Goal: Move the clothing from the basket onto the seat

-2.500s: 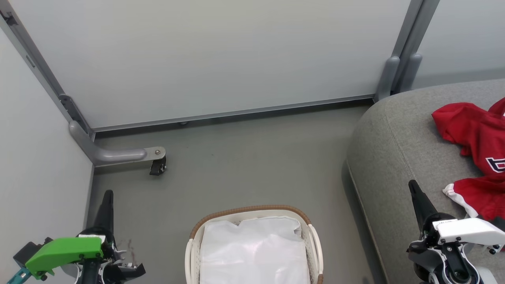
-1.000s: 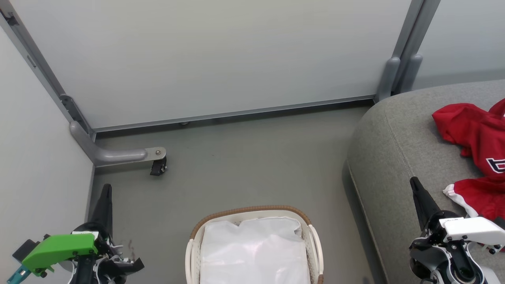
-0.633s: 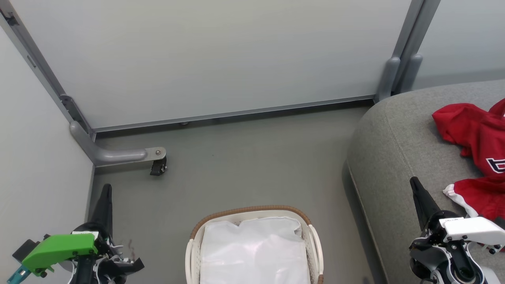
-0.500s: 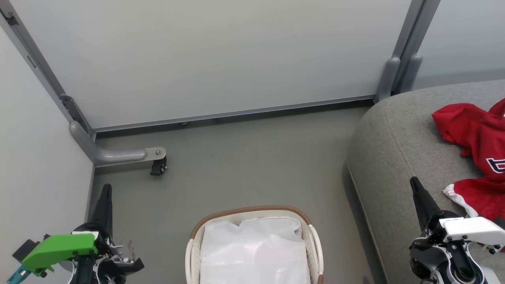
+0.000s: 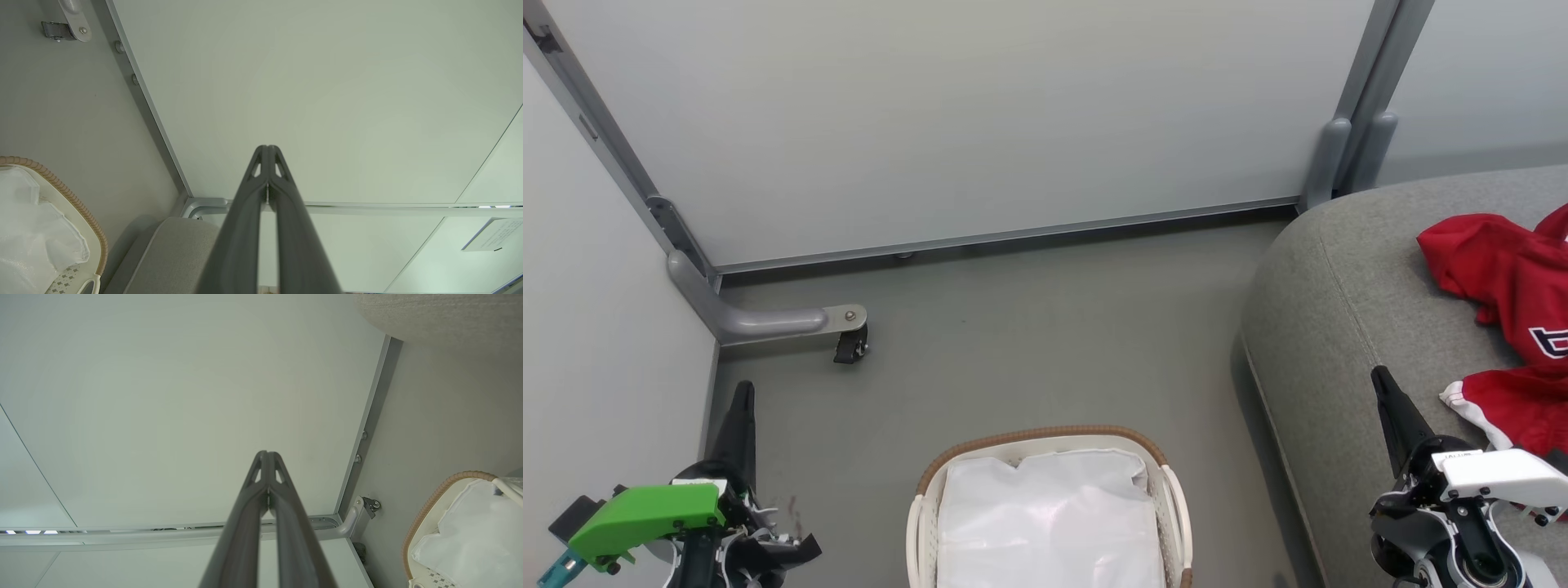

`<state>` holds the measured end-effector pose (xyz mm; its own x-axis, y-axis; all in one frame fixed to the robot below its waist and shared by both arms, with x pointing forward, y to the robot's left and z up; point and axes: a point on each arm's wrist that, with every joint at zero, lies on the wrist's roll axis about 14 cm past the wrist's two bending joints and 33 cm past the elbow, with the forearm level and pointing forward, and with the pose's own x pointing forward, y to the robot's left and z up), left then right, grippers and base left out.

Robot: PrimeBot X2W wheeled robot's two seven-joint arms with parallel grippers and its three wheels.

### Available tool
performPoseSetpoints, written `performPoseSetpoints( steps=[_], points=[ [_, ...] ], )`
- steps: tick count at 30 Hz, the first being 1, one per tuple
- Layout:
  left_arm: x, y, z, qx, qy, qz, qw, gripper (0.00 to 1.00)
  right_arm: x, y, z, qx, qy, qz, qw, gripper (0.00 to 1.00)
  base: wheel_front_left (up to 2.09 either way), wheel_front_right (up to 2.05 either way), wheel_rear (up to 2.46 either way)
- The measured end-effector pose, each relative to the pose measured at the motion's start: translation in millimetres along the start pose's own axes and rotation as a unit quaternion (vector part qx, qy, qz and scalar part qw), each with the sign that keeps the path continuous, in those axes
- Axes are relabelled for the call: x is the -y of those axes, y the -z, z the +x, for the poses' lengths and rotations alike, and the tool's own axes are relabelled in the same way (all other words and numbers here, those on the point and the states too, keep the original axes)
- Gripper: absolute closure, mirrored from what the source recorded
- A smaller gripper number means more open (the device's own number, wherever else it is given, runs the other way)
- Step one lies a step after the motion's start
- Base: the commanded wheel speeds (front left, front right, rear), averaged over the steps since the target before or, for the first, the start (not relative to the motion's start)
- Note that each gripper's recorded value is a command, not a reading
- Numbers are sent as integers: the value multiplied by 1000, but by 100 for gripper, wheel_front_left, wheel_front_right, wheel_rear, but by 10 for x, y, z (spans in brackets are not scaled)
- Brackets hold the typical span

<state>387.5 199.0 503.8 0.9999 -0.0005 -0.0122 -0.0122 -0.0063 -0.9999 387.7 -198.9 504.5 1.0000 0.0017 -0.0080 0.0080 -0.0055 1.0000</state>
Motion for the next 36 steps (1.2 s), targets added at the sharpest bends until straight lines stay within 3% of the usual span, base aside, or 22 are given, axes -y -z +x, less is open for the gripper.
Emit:
performPoseSetpoints(
  steps=[36],
  points=[
    [0, 0, 0, 0, 0, 0, 1000, 100, 0, 0, 0, 0, 0, 0, 1000, 100, 0, 0, 0]
  ],
)
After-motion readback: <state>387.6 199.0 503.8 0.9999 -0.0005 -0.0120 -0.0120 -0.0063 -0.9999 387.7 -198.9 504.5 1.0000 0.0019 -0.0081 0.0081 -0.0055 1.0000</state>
